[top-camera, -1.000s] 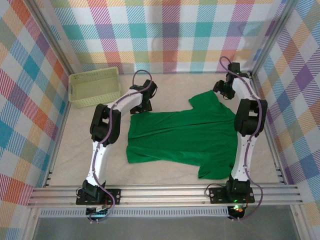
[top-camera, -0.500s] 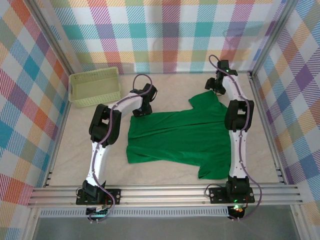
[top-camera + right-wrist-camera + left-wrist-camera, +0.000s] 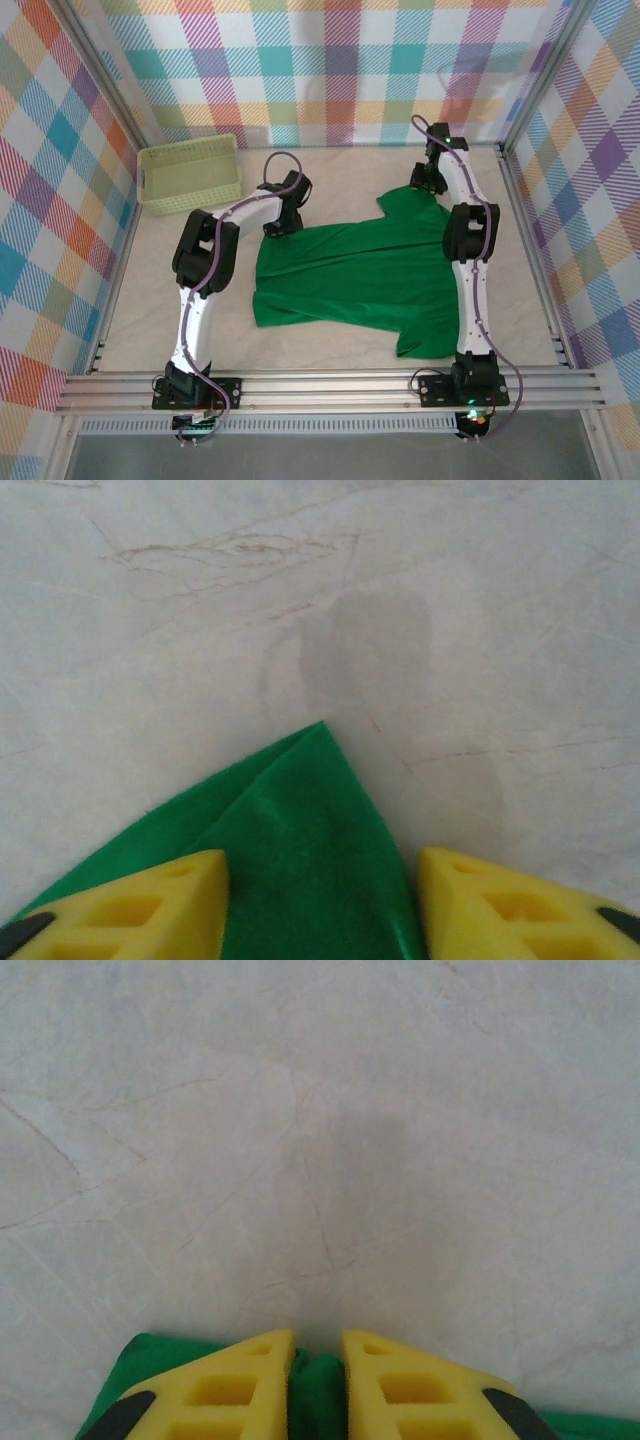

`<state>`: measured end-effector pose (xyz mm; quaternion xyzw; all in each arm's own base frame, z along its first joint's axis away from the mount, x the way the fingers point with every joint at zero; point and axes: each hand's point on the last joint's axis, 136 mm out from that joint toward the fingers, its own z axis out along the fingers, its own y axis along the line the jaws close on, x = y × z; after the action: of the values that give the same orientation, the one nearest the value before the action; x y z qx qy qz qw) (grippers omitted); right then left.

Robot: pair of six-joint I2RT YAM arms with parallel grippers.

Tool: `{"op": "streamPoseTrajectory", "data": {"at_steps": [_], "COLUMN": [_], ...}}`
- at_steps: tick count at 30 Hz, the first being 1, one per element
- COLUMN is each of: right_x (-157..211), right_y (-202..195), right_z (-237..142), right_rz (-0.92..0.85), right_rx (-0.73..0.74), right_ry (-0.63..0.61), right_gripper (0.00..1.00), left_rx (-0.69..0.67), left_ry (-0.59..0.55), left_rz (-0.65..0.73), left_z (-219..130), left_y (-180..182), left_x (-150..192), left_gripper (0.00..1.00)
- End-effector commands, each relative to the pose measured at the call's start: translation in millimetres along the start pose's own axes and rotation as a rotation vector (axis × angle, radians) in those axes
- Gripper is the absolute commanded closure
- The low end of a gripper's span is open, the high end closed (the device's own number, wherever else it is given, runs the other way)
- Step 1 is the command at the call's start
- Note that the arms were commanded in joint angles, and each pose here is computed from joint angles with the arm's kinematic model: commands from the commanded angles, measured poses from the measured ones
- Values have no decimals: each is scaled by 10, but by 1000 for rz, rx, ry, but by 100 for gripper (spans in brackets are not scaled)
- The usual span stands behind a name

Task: Fold the inside-out t-shirt

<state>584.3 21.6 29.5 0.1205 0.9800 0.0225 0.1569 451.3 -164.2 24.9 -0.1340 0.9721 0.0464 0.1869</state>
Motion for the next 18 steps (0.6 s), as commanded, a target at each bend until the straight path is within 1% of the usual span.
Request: {"op": "streamPoseTrajectory", "data": {"at_steps": [1, 2, 7, 10, 12, 18], "right_x": [97, 101, 42, -69, -153, -398], "right_y": [-80, -78, -32, 35, 95, 264], "right_z": [28, 25, -88, -236, -361, -759], "right_rz": [-5, -8, -13, -22, -35, -86], "right_rx": [32, 30, 5, -33, -56, -102], "right_ry": [44, 45, 18, -34, -74, -203], "right_gripper": [56, 60, 85, 95, 100, 100], "left_rx": [-25, -24, -16, -10, -7, -2], "left_ry": [37, 35, 26, 15, 3, -39], "left_rz": [6, 6, 10, 8, 6, 0], "left_z": [-110, -119, -176, -218, -253, -378], "left_y": [143, 145, 161, 163, 169, 208], "left_x": [105, 107, 100, 66, 25, -136], "left_gripper": [82, 82, 86, 88, 90, 98]}}
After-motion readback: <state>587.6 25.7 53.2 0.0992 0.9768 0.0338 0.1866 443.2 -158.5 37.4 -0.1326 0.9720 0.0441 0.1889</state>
